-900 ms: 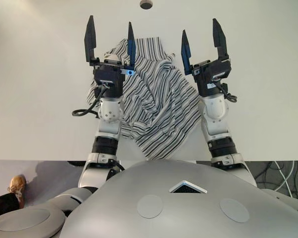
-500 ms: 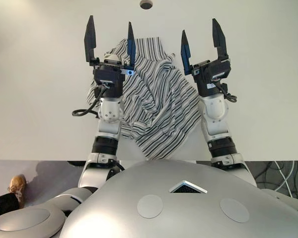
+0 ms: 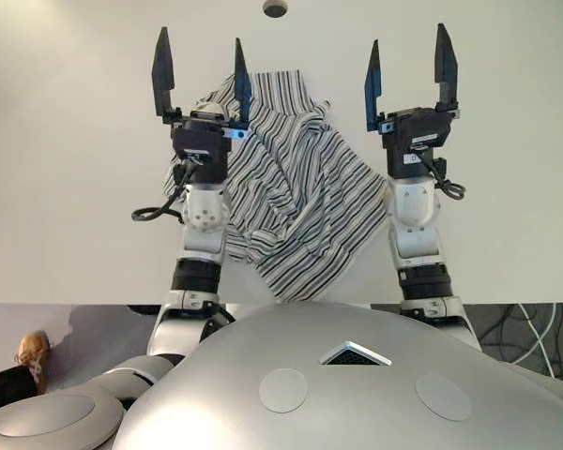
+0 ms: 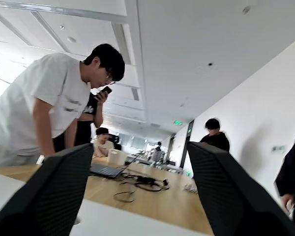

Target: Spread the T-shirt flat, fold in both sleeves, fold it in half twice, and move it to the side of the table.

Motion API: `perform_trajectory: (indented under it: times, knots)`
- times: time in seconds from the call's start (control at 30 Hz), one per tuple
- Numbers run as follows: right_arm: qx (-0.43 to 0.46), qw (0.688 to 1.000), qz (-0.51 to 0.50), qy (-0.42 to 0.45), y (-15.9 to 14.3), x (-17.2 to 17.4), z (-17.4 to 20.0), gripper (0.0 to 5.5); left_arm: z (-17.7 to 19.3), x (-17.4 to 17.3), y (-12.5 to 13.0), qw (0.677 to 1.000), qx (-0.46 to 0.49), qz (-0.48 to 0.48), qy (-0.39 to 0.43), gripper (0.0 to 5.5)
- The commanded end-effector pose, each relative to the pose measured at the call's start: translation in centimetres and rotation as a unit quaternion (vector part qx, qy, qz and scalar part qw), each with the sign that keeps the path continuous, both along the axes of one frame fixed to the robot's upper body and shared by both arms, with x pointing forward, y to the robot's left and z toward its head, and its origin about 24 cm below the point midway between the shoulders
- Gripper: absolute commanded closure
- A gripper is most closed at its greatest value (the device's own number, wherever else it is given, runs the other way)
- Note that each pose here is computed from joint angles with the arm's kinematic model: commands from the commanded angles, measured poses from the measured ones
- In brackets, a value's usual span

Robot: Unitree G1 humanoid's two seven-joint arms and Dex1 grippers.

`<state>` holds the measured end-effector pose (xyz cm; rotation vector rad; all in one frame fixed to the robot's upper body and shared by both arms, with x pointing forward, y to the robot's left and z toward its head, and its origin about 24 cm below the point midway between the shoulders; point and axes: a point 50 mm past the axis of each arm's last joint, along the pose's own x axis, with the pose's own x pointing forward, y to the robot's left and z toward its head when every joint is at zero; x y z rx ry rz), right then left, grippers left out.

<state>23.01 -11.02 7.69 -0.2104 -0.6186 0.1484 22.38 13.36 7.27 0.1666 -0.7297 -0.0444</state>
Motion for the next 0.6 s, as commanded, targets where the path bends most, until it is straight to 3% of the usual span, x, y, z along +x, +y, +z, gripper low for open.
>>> perform_trajectory:
  times: [0.03, 0.6]
  knots:
    - [0.002, 1.000, 0.027, 0.010, -0.2, -0.1, -0.1, 1.97, -0.1, -0.2, 0.8, 1.000, -0.003, 0.010, 0.002, 1.56]
    - [0.027, 0.995, 0.076, 0.053, 0.7, -0.2, -1.0, 1.97, -0.3, -0.5, 0.7, 1.000, 0.001, 0.003, 0.025, 1.56]
